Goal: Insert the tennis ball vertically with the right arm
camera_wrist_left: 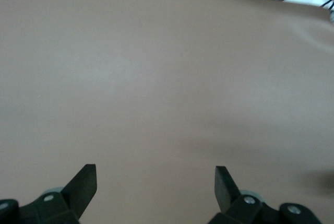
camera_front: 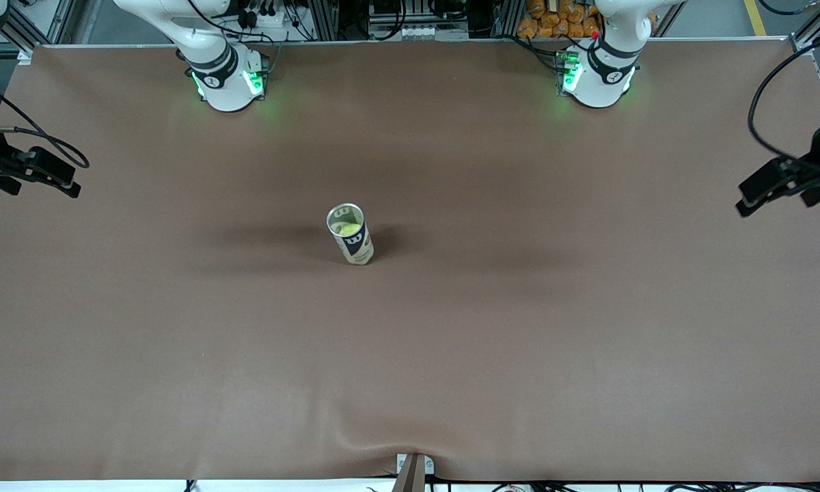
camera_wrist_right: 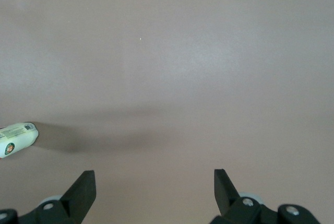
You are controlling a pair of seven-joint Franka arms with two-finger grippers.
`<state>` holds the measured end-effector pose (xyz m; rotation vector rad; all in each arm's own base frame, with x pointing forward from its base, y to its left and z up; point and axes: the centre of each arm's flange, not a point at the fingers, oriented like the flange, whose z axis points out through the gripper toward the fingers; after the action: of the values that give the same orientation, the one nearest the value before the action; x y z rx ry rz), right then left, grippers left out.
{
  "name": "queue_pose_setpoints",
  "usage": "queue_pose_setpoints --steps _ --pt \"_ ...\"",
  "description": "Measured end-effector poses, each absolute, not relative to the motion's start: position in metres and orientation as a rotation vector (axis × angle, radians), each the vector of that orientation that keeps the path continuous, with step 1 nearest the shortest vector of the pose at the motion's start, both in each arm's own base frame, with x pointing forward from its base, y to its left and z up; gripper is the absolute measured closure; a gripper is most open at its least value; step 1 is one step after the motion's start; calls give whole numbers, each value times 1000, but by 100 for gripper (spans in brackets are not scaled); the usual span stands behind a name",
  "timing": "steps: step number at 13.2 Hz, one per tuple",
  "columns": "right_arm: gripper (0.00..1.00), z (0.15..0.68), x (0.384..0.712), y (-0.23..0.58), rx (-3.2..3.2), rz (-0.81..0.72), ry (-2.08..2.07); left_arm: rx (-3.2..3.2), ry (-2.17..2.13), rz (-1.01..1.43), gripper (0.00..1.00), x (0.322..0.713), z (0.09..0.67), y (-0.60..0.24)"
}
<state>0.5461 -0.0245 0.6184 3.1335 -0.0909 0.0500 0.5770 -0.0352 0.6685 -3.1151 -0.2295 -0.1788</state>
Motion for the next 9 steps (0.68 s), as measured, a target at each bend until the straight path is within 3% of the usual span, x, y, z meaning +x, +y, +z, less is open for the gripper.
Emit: queue_pose_setpoints --steps 9 --pt "0 617 545 -24 3134 32 -91 -3088 -36 -36 0 544 656 -1"
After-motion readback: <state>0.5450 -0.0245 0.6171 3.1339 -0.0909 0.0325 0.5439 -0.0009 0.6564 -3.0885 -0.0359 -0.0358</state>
